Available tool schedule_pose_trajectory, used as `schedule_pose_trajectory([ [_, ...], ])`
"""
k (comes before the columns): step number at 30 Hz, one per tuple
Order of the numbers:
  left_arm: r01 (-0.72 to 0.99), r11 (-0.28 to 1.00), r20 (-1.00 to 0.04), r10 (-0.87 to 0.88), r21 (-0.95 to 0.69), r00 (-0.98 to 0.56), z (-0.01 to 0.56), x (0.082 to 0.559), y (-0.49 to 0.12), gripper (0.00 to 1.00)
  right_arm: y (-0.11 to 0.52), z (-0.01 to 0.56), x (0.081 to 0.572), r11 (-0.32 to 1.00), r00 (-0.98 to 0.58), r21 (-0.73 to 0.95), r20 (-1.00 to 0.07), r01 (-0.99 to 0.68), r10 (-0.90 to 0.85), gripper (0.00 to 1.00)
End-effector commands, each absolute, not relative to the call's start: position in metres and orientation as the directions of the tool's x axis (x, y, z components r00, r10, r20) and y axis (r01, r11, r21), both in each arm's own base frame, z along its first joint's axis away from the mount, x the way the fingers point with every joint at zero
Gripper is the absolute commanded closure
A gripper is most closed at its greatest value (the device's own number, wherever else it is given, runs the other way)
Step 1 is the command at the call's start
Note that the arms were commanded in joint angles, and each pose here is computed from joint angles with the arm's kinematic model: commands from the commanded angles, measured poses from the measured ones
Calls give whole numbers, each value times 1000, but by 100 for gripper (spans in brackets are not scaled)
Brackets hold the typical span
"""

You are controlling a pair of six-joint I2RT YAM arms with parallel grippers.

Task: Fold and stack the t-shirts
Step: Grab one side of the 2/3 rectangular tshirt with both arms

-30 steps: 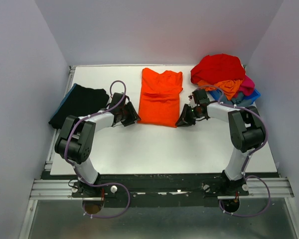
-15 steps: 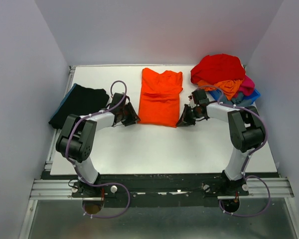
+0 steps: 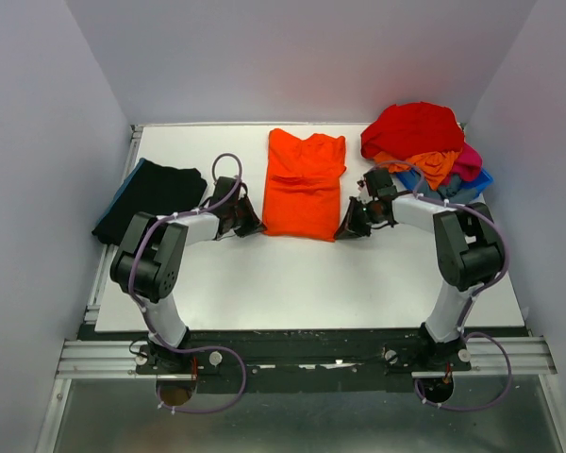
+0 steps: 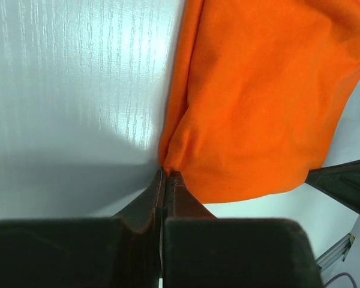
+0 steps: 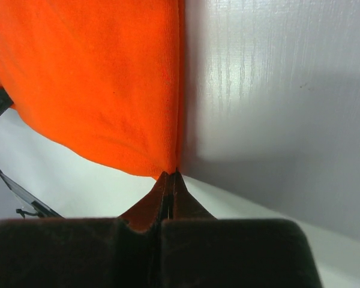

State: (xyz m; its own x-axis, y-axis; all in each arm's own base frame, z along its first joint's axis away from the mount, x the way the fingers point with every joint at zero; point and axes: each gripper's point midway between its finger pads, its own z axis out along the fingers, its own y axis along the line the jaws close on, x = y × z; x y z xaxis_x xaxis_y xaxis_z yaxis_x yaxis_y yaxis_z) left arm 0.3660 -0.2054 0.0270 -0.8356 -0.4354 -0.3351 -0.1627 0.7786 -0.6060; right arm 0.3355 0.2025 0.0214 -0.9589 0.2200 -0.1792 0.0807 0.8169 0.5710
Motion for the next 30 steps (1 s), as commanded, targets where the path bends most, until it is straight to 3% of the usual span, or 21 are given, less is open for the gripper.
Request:
schedule_pose_trajectory([
  [1, -171, 801, -350, -428, -574, -833, 21, 354, -197, 100, 201, 40, 334, 826, -956, 562, -221, 39, 195, 99],
  [6, -129, 835, -402, -385, -535, -831, 45, 334, -192, 100, 197, 59, 316, 822, -952, 569, -255, -4, 172, 99],
  [13, -54, 859, -429, -307, -508, -849, 67, 265, -201, 100, 186, 72, 253, 814, -959, 579, -257, -55, 118, 99],
  [20, -19, 819, -445, -330, -573, -833, 111, 210, -200, 100, 170, 105, 209, 812, -943, 579, -306, -76, 130, 99],
  [25, -1, 804, -465, -345, -595, -816, 139, 206, -199, 100, 164, 133, 216, 826, -912, 555, -384, -102, 146, 99],
  [30, 22, 802, -535, -378, -598, -756, 167, 241, -206, 100, 164, 151, 259, 859, -886, 502, -437, -99, 153, 99],
])
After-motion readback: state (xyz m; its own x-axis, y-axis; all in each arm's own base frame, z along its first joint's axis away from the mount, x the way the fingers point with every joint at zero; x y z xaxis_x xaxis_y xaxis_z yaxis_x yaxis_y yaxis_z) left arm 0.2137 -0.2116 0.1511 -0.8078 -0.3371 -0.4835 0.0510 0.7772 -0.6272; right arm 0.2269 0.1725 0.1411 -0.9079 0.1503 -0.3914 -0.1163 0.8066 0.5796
